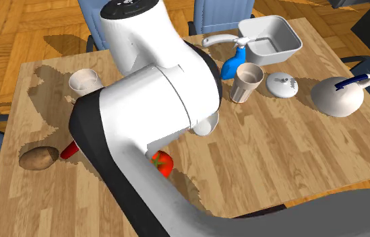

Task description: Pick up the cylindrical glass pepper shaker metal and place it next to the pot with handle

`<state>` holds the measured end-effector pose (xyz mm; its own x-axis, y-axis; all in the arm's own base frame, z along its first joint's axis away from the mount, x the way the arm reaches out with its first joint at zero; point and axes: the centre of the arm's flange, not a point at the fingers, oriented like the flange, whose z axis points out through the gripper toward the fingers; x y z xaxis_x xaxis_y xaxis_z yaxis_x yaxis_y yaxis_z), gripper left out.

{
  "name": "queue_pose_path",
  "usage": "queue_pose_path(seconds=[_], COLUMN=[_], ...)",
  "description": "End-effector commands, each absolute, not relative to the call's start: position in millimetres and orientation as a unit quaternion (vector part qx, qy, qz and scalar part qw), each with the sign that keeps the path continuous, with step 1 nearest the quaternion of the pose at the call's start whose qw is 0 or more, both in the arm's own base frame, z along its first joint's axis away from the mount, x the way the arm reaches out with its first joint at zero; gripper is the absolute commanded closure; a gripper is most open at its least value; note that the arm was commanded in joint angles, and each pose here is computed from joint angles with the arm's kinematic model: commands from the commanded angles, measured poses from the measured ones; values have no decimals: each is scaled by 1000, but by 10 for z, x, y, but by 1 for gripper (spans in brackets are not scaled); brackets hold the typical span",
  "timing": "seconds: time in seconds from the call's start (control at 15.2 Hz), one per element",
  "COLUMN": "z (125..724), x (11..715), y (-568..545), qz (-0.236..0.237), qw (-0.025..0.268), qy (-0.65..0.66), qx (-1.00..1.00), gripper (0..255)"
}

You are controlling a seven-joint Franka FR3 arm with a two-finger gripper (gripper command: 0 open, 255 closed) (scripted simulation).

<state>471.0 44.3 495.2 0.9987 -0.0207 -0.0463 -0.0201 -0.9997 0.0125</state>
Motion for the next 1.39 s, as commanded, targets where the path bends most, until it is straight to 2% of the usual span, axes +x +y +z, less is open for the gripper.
queue_pose_path(seconds=[0.0,0.53,1.06,1.32], z=[4856,4355,3950,3950], x=[4953,5881,5857,5857], y=[510,816,816,816], qz=[-27,-43,-43,-43], qw=[6,5,5,5], qy=[-12,-20,-21,-21], qx=[1000,999,999,999], gripper=[0,0,0,0])
